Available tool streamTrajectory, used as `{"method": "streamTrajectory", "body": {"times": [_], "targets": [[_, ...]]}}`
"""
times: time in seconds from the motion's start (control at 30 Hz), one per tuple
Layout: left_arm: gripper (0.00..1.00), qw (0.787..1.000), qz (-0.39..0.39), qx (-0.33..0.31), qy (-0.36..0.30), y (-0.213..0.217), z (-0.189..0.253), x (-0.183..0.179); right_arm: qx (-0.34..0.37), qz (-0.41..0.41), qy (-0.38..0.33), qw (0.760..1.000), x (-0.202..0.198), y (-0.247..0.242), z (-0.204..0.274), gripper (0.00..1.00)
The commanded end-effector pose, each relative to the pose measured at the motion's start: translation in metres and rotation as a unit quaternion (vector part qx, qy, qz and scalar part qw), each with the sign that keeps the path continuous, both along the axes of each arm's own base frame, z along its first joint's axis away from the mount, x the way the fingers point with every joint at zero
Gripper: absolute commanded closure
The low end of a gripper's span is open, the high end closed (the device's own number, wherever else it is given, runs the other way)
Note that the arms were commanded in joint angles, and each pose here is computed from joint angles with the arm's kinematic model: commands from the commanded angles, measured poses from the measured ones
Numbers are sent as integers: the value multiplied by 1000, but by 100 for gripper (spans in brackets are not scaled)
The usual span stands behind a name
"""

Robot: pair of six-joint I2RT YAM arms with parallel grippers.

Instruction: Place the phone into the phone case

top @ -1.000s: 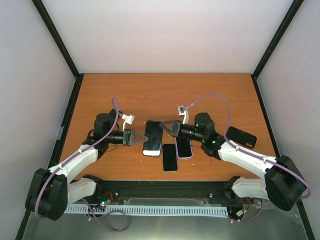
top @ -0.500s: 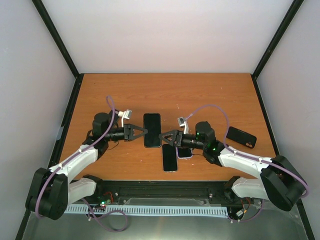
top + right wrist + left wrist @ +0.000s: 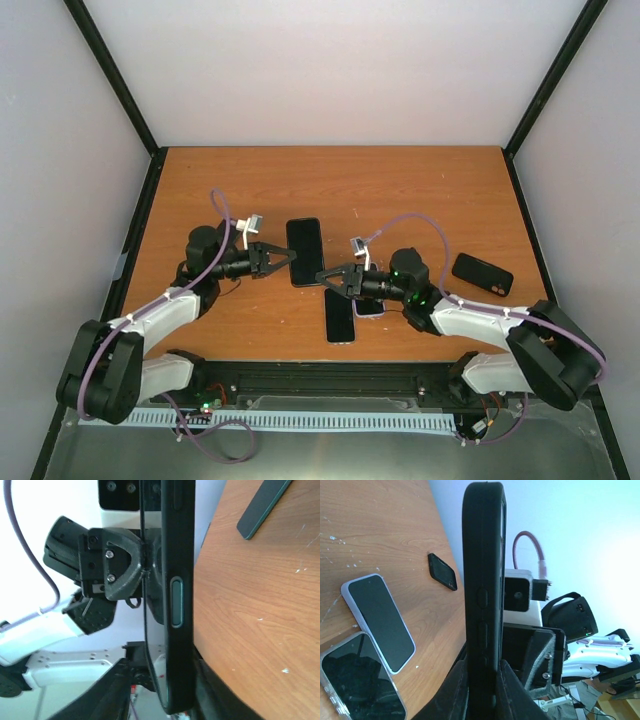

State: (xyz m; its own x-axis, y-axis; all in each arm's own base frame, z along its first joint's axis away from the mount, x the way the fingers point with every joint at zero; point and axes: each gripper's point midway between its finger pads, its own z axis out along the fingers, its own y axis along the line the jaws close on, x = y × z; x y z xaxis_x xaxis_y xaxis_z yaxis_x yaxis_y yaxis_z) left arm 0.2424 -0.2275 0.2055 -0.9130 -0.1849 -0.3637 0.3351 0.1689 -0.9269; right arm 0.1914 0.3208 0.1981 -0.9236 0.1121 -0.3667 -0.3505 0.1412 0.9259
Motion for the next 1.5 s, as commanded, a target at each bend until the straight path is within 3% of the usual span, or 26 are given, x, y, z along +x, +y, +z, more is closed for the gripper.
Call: {"method": "streamTrajectory", "body": {"times": [0.0,0.17,0.47,0.67,0.93,1.2,1.47], "targets": [[100,999,4,-12,-38,0,12,5,28,-2,-6,1000,-1,1,10,73],[100,999,22,19,-40,1,-1,14,40,-2,16,999,-2,0,8,95],[97,998,26,48,-24,2,-22,20,8,-28,38,999,5,-3,-9,97],[63,995,47,82,14,6,-38,28,-29,-46,32,998,13,-4,-23,97],[3,975,135,171,36,31,-54,44,-99,-78,29,992,38,-4,-50,97],[1,945,194,258,52,59,-62,50,-141,-96,53,984,72,-2,-74,97],[1,943,195,265,48,61,-65,48,-167,-126,89,974,105,-9,-106,97]]}}
